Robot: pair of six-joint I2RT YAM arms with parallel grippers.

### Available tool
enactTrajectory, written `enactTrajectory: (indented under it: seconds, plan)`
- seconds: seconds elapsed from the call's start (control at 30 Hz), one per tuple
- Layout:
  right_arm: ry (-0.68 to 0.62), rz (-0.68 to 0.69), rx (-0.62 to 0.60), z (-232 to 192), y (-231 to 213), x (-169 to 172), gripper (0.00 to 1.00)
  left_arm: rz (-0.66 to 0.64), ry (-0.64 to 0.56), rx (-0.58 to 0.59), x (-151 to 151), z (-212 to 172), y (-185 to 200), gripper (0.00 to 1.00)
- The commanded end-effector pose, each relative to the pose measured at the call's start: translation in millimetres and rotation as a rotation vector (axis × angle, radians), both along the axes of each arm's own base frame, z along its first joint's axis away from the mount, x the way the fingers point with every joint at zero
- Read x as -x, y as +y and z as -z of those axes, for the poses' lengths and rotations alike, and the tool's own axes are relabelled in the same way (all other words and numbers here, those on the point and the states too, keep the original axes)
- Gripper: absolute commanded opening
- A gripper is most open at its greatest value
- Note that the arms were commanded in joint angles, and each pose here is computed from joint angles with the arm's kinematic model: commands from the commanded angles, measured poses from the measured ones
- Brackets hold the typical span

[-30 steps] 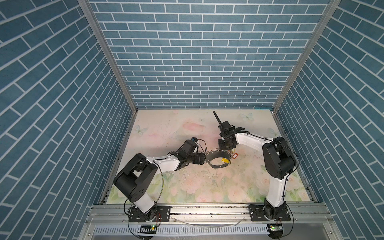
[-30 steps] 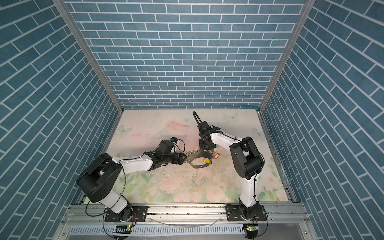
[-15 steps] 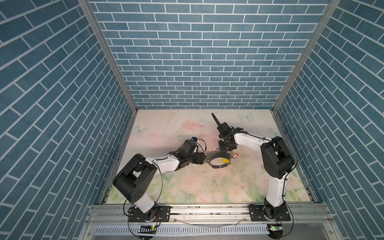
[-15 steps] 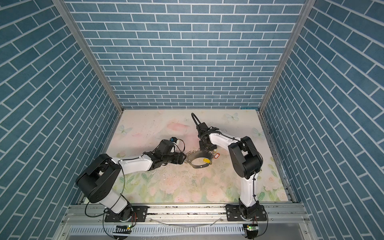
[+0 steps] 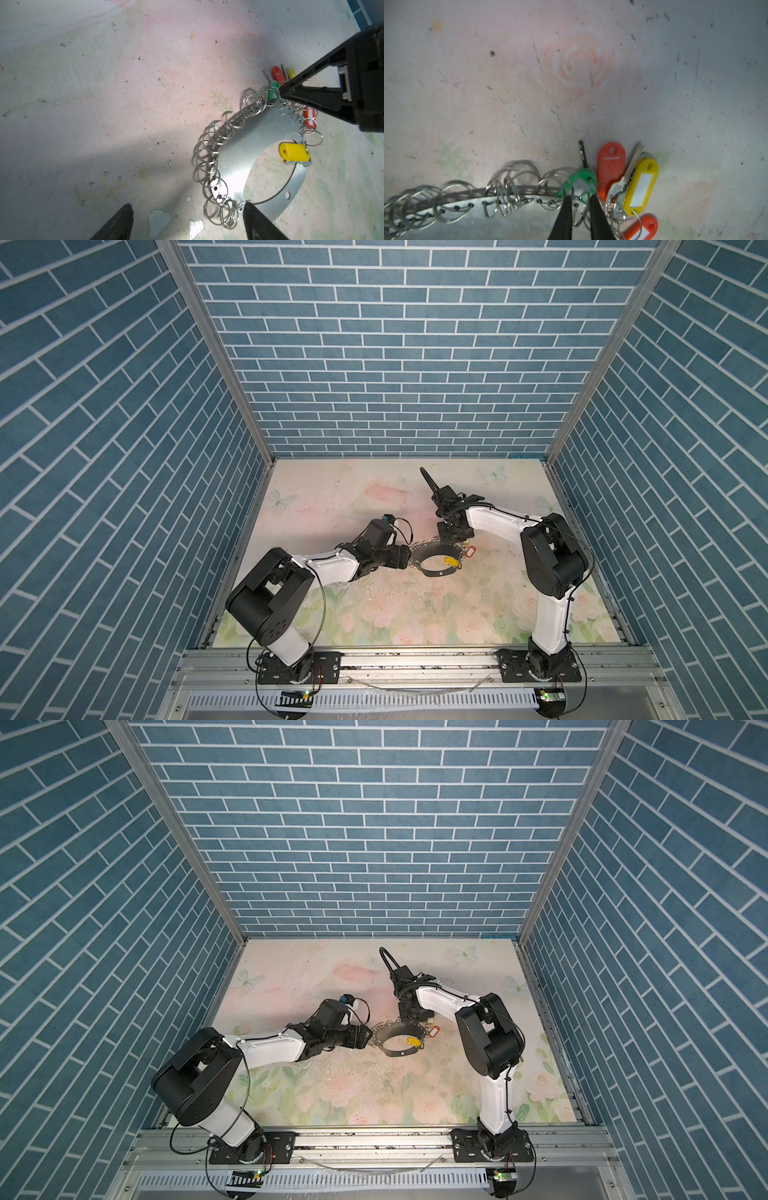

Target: Put the keys on the keyring

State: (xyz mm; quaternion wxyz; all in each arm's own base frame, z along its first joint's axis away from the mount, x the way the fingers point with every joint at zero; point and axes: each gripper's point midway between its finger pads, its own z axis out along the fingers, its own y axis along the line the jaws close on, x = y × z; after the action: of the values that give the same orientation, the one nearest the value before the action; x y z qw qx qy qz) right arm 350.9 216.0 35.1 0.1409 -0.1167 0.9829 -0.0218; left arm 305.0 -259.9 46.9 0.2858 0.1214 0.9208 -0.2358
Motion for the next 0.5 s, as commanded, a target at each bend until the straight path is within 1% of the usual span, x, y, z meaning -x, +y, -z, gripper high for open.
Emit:
enactTrajectory:
  seconds: [0.0,0.13,0.3,0.47]
  plan:
    - [-0.009,-0.008,0.012,-6.0,2.9,-4.4,0.18,-0.002,-0.002,-0.015,1.6,0.7,4.6,0.84]
    - [-0.004,-0.008,0.011,-4.0,3.6,-4.3,0.16,-0.003,-0.003,-0.017,1.8,0.8,5.2,0.84]
    - [0.000,-0.011,0.000,-4.3,5.2,-3.0,0.10,-0.005,-0.006,-0.020,1.4,0.1,5.9,0.84]
    - [0.002,-0.011,-0.006,-5.4,5.6,-1.9,0.09,-0.004,-0.017,-0.024,1.1,-3.0,7.0,0.84]
